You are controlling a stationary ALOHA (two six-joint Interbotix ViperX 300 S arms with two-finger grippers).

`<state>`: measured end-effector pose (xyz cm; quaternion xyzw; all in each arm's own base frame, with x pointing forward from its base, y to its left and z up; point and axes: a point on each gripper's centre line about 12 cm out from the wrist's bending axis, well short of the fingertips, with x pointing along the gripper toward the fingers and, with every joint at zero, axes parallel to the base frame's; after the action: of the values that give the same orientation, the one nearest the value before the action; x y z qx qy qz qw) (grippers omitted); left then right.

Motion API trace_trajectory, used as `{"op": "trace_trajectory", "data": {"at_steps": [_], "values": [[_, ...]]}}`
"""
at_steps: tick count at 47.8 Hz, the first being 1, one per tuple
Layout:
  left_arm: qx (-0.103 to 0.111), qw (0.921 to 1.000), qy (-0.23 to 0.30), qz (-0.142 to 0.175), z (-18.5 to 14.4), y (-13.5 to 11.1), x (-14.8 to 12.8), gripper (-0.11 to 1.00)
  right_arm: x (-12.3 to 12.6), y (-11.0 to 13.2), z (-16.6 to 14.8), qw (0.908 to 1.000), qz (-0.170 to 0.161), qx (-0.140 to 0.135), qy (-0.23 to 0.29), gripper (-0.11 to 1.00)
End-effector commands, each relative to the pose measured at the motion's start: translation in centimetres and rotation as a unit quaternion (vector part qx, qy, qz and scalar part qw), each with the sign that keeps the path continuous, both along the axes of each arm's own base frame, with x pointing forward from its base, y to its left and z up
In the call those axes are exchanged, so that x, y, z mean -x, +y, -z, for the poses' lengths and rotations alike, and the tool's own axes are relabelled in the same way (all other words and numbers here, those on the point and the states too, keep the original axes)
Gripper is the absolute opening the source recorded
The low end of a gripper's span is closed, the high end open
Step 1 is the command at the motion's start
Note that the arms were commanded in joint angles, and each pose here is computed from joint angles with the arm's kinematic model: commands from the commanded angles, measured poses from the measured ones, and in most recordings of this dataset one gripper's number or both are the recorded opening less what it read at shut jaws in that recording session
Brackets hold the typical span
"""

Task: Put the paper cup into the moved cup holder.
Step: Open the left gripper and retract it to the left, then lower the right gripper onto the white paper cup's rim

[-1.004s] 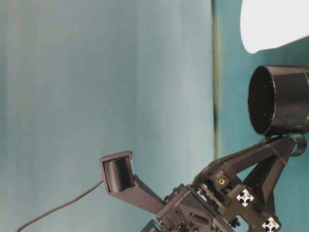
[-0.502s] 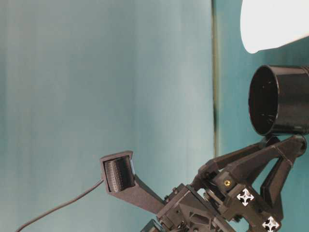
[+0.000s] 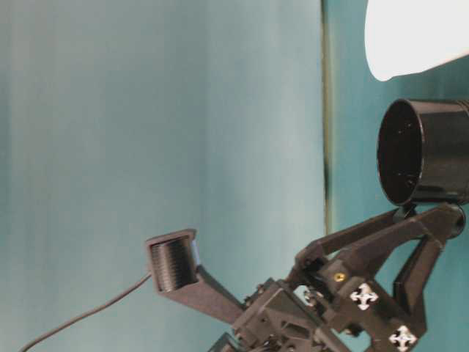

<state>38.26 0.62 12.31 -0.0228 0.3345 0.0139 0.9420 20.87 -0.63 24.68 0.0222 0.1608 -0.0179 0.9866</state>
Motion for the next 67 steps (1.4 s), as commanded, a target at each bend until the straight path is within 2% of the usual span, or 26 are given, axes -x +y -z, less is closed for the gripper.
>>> {"op": "trace_trajectory", "data": {"at_steps": [1,30,35,45,55,59,67], "values": [[-0.001,0.9999,-0.017,0.002,-1.2,-0.1,0.0,0.78,-0.3,0.0,-0.7,1.0,0.003,-0.006,-0.007,0.03],[-0.001,0.9998,-0.019,0.004,-4.7,-0.4,5.5,0.78,-0.3,0.0,-0.7,1.0,0.003,-0.006,-0.006,0.03],[-0.001,0.9995,-0.032,0.005,-5.7,-0.4,6.4,0.78,-0.3,0.0,-0.7,1.0,0.003,-0.007,-0.003,0.03],[-0.001,0.9987,-0.051,0.005,-6.9,-0.4,7.6,0.78,-0.1,0.0,-0.2,0.9998,0.002,-0.007,0.018,0.03],[0.001,0.9992,-0.041,0.003,-6.7,-0.4,9.1,0.78,-0.2,-0.1,0.2,0.9986,0.005,-0.009,0.053,0.03],[0.001,0.999,-0.044,0.004,-6.9,-0.5,9.3,0.78,-0.6,-0.2,0.2,0.9976,0.01,-0.019,0.066,0.03],[0.0,0.9989,-0.046,0.004,-7.0,-0.4,9.4,0.78,-1.9,-0.7,0.5,0.9921,0.037,-0.058,0.105,0.06]]}}
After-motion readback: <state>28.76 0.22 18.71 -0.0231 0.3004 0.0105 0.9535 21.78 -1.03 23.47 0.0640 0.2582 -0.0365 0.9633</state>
